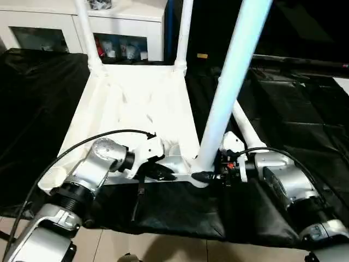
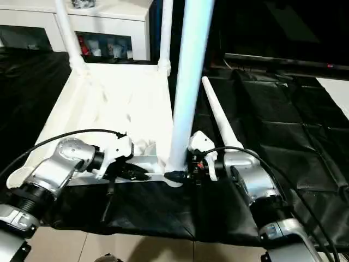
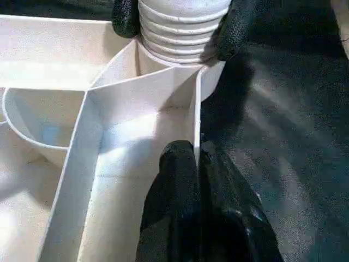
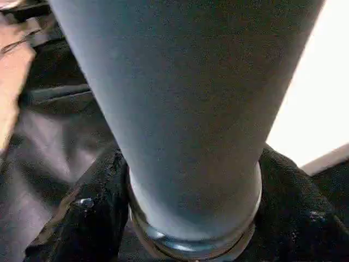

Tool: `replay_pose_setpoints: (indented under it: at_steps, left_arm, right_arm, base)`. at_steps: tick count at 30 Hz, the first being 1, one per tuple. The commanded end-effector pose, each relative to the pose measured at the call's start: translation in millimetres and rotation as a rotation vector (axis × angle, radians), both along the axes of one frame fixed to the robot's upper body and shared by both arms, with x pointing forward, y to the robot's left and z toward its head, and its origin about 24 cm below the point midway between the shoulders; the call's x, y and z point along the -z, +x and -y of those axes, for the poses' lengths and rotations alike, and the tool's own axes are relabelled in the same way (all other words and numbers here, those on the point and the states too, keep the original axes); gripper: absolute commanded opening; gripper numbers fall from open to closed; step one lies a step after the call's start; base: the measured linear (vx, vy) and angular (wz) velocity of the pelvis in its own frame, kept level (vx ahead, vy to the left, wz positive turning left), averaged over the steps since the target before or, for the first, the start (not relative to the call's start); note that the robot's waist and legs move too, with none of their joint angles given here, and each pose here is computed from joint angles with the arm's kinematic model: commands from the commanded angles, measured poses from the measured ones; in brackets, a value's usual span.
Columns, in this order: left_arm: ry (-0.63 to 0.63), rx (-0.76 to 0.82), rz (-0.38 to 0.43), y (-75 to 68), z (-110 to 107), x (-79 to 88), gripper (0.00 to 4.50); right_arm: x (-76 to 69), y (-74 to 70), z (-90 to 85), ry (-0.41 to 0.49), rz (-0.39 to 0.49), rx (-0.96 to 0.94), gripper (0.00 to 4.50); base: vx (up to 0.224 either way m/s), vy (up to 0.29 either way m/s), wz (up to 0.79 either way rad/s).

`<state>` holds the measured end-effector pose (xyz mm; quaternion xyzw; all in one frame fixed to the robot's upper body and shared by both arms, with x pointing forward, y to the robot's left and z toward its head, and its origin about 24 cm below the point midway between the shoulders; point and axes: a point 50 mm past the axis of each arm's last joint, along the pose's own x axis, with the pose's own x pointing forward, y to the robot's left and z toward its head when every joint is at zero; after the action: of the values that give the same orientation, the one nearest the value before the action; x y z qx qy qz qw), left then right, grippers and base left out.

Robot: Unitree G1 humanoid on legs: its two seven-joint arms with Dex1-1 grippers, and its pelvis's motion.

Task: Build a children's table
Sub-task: Rotate leg to tighten

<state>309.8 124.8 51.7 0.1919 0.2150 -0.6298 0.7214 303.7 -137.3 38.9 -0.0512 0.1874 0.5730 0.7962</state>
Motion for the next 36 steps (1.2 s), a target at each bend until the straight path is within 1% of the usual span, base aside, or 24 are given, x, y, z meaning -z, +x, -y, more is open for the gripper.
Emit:
replay_pose_setpoints:
  at_steps: [1, 2, 4, 5, 6, 7, 8, 10, 11, 12, 13, 14, 16, 18, 20, 23, 24, 26, 27, 28, 29, 32, 36]
  left_arm:
    - [-0.060, -0.085, 0.091, 11.1, 21, -10.5, 0.00]
    - [-0.075, -0.156, 0.104, 16.1, 27, -11.2, 0.00]
    - [-0.072, -0.214, 0.123, 20.5, 34, -11.8, 0.00]
    - [-0.071, -0.297, 0.132, 25.7, 41, -11.8, 0.00]
    - [-0.071, -0.297, 0.132, 25.7, 41, -11.8, 0.00]
    - [-0.078, -0.361, 0.136, 29.0, 49, -12.2, 0.00]
    - [-0.085, -0.388, 0.138, 30.0, 54, -12.5, 0.00]
    - [-0.092, -0.417, 0.140, 30.9, 60, -12.7, 0.00]
    - [-0.090, -0.401, 0.146, 29.3, 66, -11.9, 0.00]
    - [-0.087, -0.388, 0.150, 28.0, 70, -11.2, 0.00]
    - [-0.087, -0.366, 0.149, 25.7, 74, -10.1, 0.00]
    - [-0.091, -0.349, 0.146, 24.0, 77, -9.7, 0.00]
    - [-0.098, -0.323, 0.142, 22.0, 77, -10.2, 0.00]
    - [-0.099, -0.311, 0.147, 21.8, 76, -11.1, 0.00]
    - [-0.109, -0.285, 0.149, 21.2, 71, -12.4, 0.00]
    - [-0.125, -0.246, 0.138, 19.1, 65, -13.7, 0.00]
    - [-0.138, -0.179, 0.140, 15.4, 60, -14.9, 0.00]
    - [-0.133, -0.151, 0.129, 13.6, 54, -14.7, 0.00]
    - [-0.133, -0.121, 0.115, 11.7, 49, -14.9, 0.00]
    - [-0.133, -0.118, 0.112, 11.5, 49, -14.9, 0.00]
    - [-0.128, -0.088, 0.098, 10.0, 43, -15.4, 0.00]
    - [-0.122, -0.031, 0.074, 6.7, 35, -15.9, 0.00]
    - [-0.117, 0.027, 0.042, 2.6, 27, -16.5, 0.00]
  right_arm:
    - [10.0, 6.0, -18.7, 0.013, -0.003, 0.114, 2.78]
    - [13.8, 15.6, -20.6, 0.006, 0.003, 0.260, 2.77]
    - [16.7, 22.1, -22.8, 0.009, -0.005, 0.370, 2.77]
    - [19.5, 27.8, -26.8, 0.002, -0.013, 0.475, 2.76]
    - [19.5, 27.8, -26.8, 0.002, -0.013, 0.475, 2.76]
    - [21.8, 32.1, -31.0, -0.006, -0.021, 0.564, 2.76]
    - [22.9, 34.4, -33.3, -0.009, -0.025, 0.614, 2.76]
    - [24.2, 36.6, -35.9, -0.014, -0.030, 0.670, 2.76]
    - [23.5, 37.1, -40.7, -0.002, -0.023, 0.665, 2.76]
    - [22.9, 37.3, -44.2, 0.006, -0.018, 0.660, 3.10]
    - [21.7, 37.4, -49.2, 0.034, -0.026, 0.645, 3.10]
    - [19.9, 37.5, -52.6, 0.058, -0.032, 0.629, 3.45]
    - [16.0, 38.0, -55.1, 0.080, -0.022, 0.591, 3.51]
    - [14.0, 38.3, -55.0, 0.080, -0.006, 0.566, 3.56]
    - [11.1, 38.7, -50.1, 0.061, 0.033, 0.525, 3.95]
    - [8.7, 38.3, -42.9, 0.041, 0.065, 0.476, 3.95]
    - [7.0, 36.6, -35.0, 0.026, 0.084, 0.416, 3.95]
    - [5.9, 34.5, -28.1, 0.007, 0.100, 0.361, 3.95]
    - [5.4, 31.8, -21.7, -0.015, 0.112, 0.305, 3.95]
    - [5.4, 31.5, -21.0, -0.018, 0.113, 0.299, 3.95]
    - [4.7, 27.3, -14.8, -0.029, 0.111, 0.229, 3.95]
    - [1.8, 19.5, -7.6, -0.019, 0.092, 0.114, 3.95]
    - [-1.5, 10.1, -4.0, -0.001, 0.057, -0.008, 3.95]
  base:
    - [0.000, 0.000, 0.00]
    - [0.000, 0.000, 0.00]
    - [0.000, 0.000, 0.00]
    - [0.000, 0.000, 0.00]
    - [0.000, 0.000, 0.00]
    - [0.000, 0.000, 0.00]
    - [0.000, 0.000, 0.00]
    - [0.000, 0.000, 0.00]
    - [0.000, 0.000, 0.00]
    - [0.000, 0.000, 0.00]
    - [0.000, 0.000, 0.00]
    - [0.000, 0.000, 0.00]
    - [0.000, 0.000, 0.00]
    - [0.000, 0.000, 0.00]
    - [0.000, 0.000, 0.00]
    - [0.000, 0.000, 0.00]
    - [0.000, 0.000, 0.00]
    - [0.000, 0.000, 0.00]
    - [0.000, 0.000, 0.00]
    - [0.000, 0.000, 0.00]
    - [0.000, 0.000, 0.00]
    - [0.000, 0.000, 0.00]
    - [0.000, 0.000, 0.00]
